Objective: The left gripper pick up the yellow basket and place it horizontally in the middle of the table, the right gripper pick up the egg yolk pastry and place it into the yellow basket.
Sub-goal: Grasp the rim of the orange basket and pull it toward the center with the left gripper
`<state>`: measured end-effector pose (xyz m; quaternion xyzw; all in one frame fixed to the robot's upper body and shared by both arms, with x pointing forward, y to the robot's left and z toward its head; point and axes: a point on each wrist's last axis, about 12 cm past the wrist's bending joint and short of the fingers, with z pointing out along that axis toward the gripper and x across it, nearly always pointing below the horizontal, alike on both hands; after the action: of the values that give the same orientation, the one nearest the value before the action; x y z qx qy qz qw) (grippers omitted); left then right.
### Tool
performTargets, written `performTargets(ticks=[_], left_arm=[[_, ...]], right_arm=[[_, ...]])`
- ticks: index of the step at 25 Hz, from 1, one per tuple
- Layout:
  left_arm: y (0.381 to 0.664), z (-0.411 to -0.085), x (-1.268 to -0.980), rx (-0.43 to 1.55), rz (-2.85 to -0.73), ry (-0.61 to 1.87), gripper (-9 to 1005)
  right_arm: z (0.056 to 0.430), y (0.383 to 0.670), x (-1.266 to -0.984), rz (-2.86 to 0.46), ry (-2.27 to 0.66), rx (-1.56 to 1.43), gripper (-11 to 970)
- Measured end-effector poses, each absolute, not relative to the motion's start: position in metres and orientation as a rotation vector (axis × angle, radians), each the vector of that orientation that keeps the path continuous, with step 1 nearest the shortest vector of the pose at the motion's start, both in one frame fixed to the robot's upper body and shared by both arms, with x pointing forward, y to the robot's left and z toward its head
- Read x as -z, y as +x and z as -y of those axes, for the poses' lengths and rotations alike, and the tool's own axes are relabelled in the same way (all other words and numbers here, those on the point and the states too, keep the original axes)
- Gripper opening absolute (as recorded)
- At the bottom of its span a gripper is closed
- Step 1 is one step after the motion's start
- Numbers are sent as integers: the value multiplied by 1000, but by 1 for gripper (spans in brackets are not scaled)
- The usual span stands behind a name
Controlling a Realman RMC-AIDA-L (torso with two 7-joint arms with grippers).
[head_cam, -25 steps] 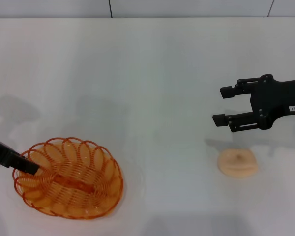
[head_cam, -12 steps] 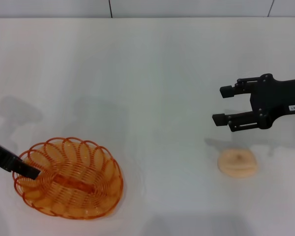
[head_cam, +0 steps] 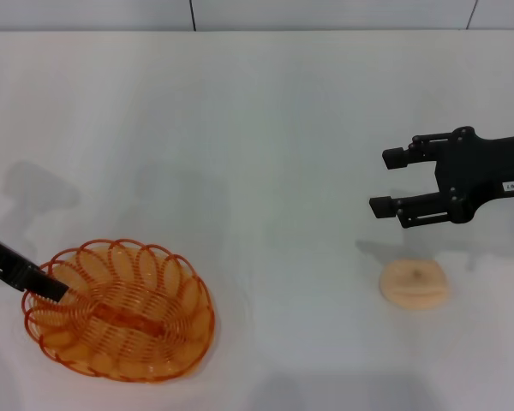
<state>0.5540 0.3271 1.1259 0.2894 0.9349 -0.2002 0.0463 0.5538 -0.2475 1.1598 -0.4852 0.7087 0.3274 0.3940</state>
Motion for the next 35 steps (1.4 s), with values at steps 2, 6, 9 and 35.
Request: performTargets(ticks=[2, 6, 9, 35], left_arm=[[555, -327, -1126, 605, -2853, 880, 286], [556, -327, -1126, 602, -2852, 879, 258], [557, -326, -1127, 602, -2850, 882, 244], [571, -308, -1143, 728, -2714, 760, 87]], right_arm=[[248, 554, -1160, -1798, -1231, -830, 743], [248, 554, -1160, -1798, -1231, -829, 742], [248, 554, -1160, -1796, -1230, -826, 742], [248, 555, -1161, -1794, -1225, -821, 742]])
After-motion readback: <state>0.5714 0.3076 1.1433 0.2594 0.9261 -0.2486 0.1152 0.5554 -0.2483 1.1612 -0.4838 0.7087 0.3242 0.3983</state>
